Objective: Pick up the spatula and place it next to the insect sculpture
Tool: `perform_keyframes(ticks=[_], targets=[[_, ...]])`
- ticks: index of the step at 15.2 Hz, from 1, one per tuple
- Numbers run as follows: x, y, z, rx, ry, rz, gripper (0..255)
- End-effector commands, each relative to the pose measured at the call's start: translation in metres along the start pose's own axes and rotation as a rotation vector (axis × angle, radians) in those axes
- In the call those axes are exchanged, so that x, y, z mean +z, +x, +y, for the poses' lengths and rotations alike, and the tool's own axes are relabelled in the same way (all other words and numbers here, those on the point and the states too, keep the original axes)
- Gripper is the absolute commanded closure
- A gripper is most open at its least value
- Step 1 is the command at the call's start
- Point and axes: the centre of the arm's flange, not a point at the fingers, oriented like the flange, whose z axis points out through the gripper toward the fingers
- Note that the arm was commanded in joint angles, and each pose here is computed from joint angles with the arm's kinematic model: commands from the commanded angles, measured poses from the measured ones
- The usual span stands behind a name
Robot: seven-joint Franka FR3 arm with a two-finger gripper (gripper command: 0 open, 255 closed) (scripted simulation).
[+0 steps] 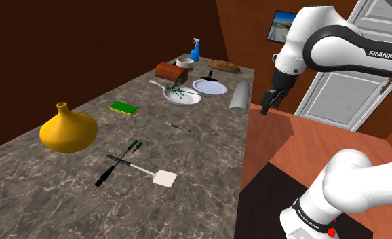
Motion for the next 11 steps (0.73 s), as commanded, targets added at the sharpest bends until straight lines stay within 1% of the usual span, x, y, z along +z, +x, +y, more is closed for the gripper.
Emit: perform_keyframes(ticks=[1,11], targets=[[0.0,0.0,0.0,0.0,0.0,0.0,0],[0.045,0.069,-0.098,-0.126,0.024,0.013,0]])
